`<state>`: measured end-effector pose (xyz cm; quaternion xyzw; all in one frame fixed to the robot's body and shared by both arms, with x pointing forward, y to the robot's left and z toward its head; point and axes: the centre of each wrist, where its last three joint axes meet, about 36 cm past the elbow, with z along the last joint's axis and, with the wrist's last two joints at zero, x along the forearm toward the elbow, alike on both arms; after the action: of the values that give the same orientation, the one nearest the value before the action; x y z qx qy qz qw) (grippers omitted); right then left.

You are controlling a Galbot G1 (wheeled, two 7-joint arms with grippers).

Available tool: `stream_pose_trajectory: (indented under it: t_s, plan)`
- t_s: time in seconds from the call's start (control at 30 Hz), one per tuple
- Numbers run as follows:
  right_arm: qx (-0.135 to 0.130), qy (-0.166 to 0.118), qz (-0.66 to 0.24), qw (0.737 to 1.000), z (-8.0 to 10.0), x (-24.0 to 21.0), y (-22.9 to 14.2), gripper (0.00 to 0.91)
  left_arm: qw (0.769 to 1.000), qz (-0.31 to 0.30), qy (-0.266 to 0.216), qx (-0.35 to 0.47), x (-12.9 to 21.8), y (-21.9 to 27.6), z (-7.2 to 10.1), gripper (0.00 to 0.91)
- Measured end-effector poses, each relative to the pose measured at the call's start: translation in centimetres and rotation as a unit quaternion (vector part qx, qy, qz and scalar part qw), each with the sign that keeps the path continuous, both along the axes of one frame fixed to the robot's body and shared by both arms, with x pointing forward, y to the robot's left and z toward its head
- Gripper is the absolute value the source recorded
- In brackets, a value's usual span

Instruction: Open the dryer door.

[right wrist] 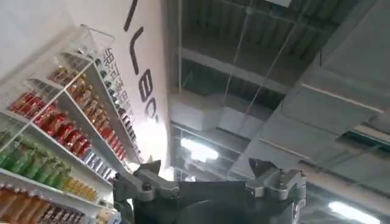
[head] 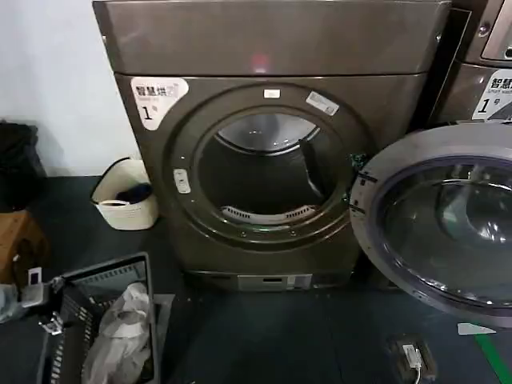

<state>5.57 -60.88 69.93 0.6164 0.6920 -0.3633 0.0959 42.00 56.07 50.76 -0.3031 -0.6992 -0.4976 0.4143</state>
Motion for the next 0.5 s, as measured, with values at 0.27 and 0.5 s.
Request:
stream_pose_trajectory:
  t_s: [0.27, 0.5]
  plan:
    - [0.0, 0.001, 0.0, 1.0, 0.0, 0.0, -0.1, 0.907, 1.0, -0.002, 0.009, -0.008, -0.2, -0.2, 0.8, 0.907]
    - [0.0, 0.0, 0.002, 1.0, -0.1, 0.1, -0.1, 0.907, 1.0, -0.007, 0.014, -0.012, -0.4, -0.3, 1.2, 0.907]
